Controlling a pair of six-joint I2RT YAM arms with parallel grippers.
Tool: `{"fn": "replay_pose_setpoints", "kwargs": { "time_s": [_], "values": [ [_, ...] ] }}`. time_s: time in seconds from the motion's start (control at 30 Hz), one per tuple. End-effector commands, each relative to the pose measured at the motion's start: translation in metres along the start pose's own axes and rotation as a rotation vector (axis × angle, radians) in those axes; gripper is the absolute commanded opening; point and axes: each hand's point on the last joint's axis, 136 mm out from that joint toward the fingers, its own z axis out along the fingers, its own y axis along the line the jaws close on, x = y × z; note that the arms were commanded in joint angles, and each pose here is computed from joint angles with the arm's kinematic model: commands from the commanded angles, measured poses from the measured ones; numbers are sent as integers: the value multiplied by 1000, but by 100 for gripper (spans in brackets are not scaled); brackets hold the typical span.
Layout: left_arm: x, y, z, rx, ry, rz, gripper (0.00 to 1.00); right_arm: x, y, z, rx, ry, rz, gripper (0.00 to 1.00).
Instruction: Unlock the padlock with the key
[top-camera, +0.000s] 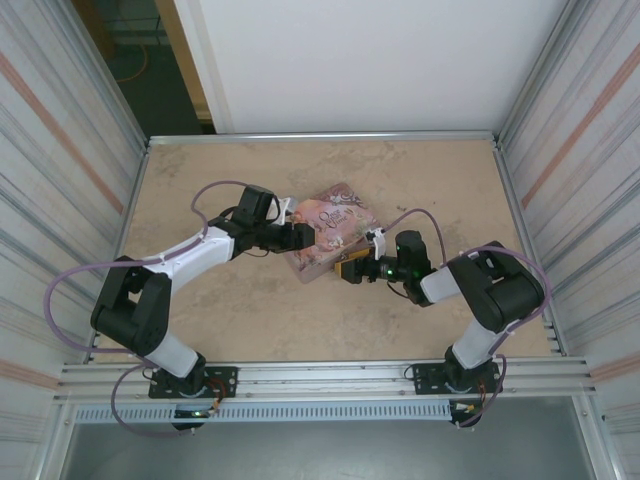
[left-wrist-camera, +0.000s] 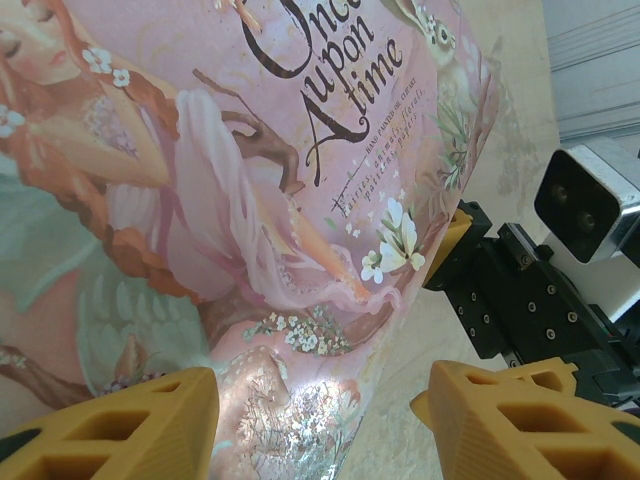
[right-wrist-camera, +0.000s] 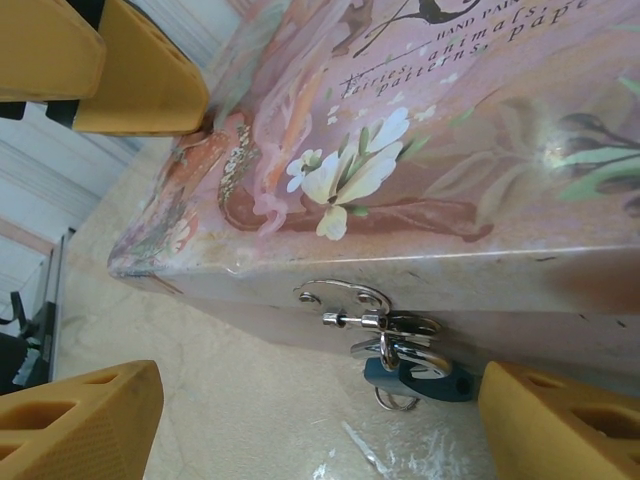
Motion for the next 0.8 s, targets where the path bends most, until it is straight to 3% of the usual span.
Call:
{"fn": "replay_pose_setpoints", "kwargs": {
  "time_s": [0.0, 0.77],
  "values": [
    [23, 17, 8, -42, 69, -56, 58, -10, 9, 5, -46, -17, -49, 78],
    [21, 16, 7, -49, 70, -55, 58, -7, 9, 14, -77, 16, -75, 63]
  ]
}}
